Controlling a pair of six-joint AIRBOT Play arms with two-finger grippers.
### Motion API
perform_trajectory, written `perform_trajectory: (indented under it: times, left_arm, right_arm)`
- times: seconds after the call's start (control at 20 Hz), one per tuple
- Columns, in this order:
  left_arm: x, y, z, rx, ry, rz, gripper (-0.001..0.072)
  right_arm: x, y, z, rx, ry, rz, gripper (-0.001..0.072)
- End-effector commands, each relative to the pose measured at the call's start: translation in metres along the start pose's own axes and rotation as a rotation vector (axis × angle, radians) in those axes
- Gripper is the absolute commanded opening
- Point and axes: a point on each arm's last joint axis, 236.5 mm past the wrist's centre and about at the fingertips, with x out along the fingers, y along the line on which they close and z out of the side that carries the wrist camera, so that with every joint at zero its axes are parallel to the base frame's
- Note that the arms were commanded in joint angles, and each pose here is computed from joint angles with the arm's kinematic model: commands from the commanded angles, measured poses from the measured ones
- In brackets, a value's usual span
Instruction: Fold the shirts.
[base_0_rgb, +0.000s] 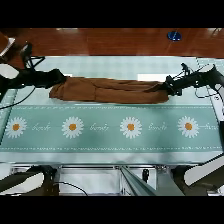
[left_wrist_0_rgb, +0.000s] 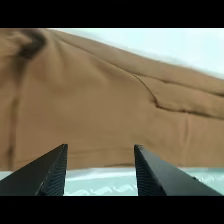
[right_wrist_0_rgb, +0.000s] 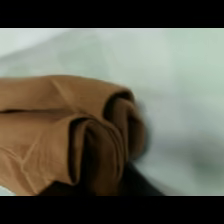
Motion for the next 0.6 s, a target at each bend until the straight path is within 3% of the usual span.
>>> perform_trajectory:
  times: [0.0,0.05,0.1,0.15,0.2,0.25,0.45,0.55]
  left_arm:
    - [0.02,-0.024,-0.013,0.049,0.025,-0.026,0.0507]
    - [0.026,-0.029,-0.019,0.058,0.046,-0.031,0.0505]
    - [0.031,-0.032,-0.025,0.065,0.064,-0.035,0.0484]
    - [0.034,-0.036,-0.03,0.073,0.08,-0.039,0.031]
    - [0.037,-0.039,-0.035,0.079,0.094,-0.044,0.0041]
    - [0.038,-0.043,-0.038,0.089,0.1,-0.049,0.0014]
    - [0.042,-0.076,-0.049,0.099,0.113,-0.111,0.0014]
    - [0.048,-0.103,-0.055,0.124,0.098,-0.152,0.0014]
  right_arm:
    - [0.012,0.038,-0.017,-0.049,0.069,0.131,0.0129]
    - [0.014,0.044,-0.019,-0.059,0.074,0.146,0.0014]
    - [0.013,0.049,-0.021,-0.06,0.081,0.16,0.0019]
    - [0.008,0.053,-0.022,-0.074,0.079,0.163,0.0019]
    - [-0.002,0.055,-0.023,-0.095,0.067,0.149,0.0019]
    - [-0.017,0.057,-0.022,-0.131,0.038,0.119,0.0019]
    - [-0.104,0.05,-0.044,-0.276,-0.072,-0.097,0.0019]
    - [-0.14,0.05,-0.07,-0.291,-0.152,-0.132,0.0018]
